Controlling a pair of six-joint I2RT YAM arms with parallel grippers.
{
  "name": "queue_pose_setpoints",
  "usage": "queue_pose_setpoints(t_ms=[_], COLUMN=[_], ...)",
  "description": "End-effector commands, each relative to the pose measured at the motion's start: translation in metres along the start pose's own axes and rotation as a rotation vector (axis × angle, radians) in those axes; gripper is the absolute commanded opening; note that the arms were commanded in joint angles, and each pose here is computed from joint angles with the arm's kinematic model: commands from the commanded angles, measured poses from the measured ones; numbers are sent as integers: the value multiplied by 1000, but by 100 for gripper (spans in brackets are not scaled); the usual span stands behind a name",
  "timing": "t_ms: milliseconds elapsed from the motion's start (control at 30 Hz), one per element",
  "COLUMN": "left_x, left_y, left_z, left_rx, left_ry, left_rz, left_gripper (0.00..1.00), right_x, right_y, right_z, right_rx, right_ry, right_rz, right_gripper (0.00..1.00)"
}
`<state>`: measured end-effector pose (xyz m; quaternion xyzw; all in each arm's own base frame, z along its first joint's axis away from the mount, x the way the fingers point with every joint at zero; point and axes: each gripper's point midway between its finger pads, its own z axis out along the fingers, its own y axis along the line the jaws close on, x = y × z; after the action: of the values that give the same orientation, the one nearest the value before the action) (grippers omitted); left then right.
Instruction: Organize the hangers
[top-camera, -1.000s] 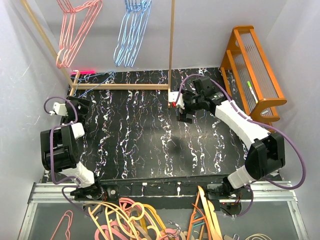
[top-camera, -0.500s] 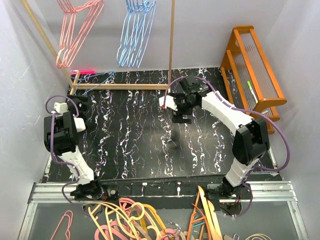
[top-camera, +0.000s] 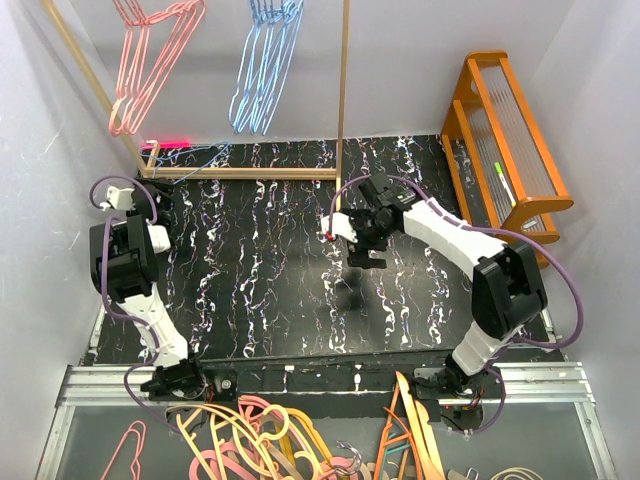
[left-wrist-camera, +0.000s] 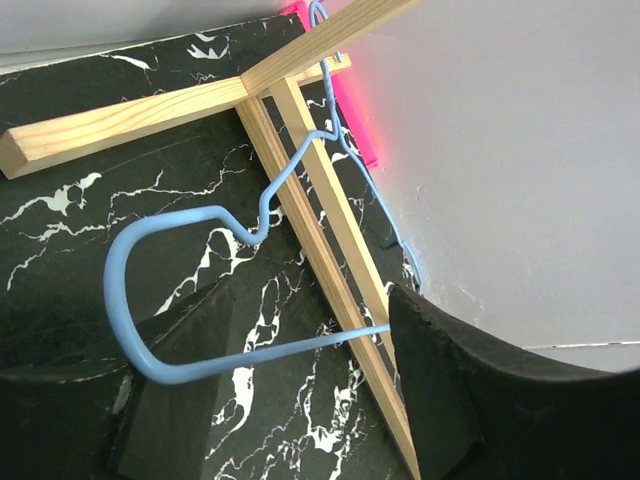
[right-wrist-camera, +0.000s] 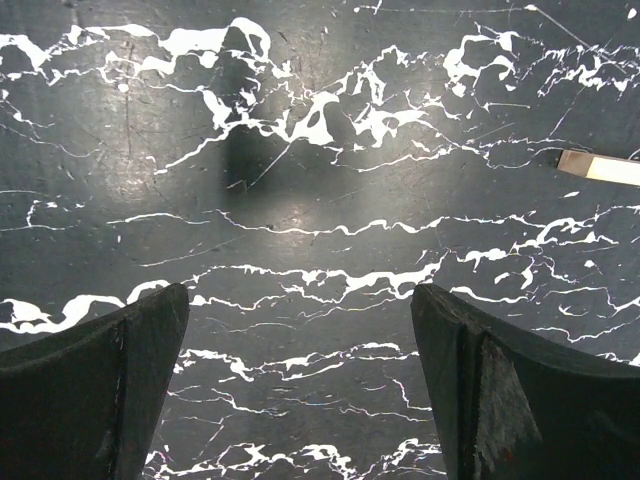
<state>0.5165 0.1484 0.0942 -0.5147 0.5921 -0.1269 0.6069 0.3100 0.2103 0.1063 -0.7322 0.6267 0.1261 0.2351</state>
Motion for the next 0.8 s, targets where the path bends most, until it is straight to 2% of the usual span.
queue_pose_setpoints(t_ms=[0,67,200,333,433,567,767], left_x=[-11,-10,-5,-7,-4,0,19], left_y=[-10,-13,-19,-34,-48,-61,-48], left_z=[10,13,15,8,-12,-56,-135], left_rx=[26,50,85,161,248,351,395], left_ry=[-45,-41,-19,-12,31,107,267], left_rz=[38,58,96,145,209,296,343], left_gripper=[53,40,0,0,0,0,0], right_x=[-20,-18,-16,-14,-13,-12,-11], right_y=[-2,0,1,4,7,5,8], right_z=[-22,-23,-23,-24,-23,-20,-18], right_rx=[75,82,99,105,109,134,145], right_ry=[-88,-92,-97,-99,-103,-112,-126], right_rz=[-50,-44,-39,-26,-21,-8,-2], right_gripper=[98,98,97,97,97,97,97])
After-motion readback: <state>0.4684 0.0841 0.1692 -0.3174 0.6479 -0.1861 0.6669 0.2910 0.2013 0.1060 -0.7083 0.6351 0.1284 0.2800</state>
